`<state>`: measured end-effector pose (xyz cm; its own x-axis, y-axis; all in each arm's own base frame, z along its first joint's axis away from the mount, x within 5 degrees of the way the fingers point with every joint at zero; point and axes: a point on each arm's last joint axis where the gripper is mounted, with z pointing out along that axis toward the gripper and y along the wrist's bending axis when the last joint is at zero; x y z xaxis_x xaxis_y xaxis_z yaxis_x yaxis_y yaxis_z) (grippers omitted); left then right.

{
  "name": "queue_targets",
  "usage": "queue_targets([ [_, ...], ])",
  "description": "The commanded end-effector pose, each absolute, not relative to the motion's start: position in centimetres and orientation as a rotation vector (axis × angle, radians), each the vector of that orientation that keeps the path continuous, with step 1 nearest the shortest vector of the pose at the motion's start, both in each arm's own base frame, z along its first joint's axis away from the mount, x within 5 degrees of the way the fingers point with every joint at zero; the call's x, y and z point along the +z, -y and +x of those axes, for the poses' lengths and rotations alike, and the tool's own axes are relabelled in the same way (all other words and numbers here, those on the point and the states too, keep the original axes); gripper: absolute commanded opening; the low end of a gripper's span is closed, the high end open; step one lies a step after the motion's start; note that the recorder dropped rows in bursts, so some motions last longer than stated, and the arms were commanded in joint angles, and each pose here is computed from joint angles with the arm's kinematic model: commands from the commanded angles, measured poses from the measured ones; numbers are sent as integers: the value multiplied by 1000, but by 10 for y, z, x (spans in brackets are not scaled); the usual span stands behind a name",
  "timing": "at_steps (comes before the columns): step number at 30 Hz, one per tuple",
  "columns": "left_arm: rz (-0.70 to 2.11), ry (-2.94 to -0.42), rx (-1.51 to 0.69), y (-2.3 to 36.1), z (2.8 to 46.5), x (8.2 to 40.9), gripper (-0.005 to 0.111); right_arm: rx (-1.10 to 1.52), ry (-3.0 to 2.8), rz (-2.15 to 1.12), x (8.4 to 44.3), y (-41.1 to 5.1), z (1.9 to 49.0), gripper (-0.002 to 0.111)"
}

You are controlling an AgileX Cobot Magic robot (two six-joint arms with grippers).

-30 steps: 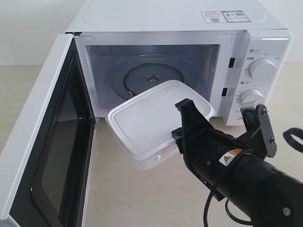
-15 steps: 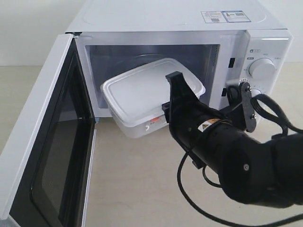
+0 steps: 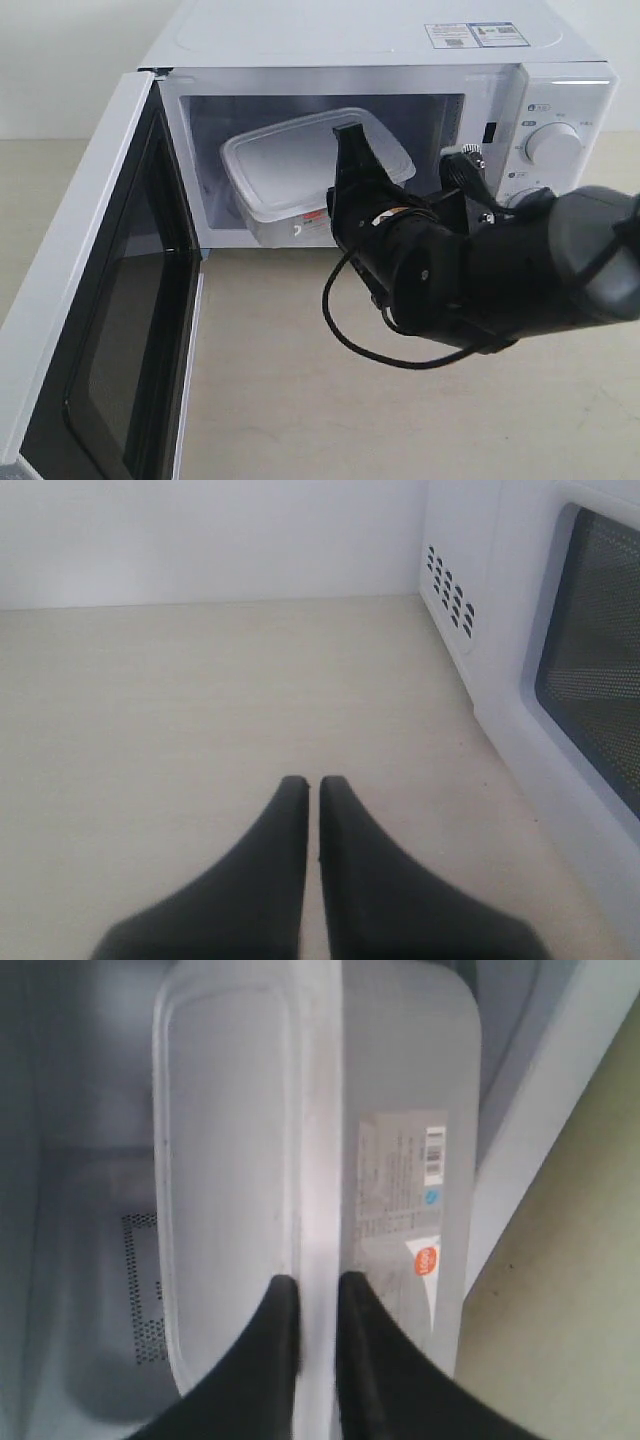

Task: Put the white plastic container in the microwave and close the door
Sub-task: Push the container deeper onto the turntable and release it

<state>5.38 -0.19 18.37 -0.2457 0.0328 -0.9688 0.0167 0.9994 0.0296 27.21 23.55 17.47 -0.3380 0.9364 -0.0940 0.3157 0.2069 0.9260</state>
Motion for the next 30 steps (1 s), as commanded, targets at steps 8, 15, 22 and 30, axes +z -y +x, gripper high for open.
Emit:
queue_targets([
  [8, 48, -1816, 17, 2, 54, 183, 4, 1131, -1698, 1178, 171, -245, 307, 0],
  [15, 48, -1816, 17, 2, 54, 183, 4, 1101, -1625, 1246, 164, -242, 312, 0],
  [22, 48, -1816, 17, 2, 54, 183, 4, 1095, -1606, 1237, 163, -241, 313, 2],
  [30, 48, -1816, 17, 2, 54, 183, 4, 1108, -1609, 1171, 166, -241, 316, 47],
])
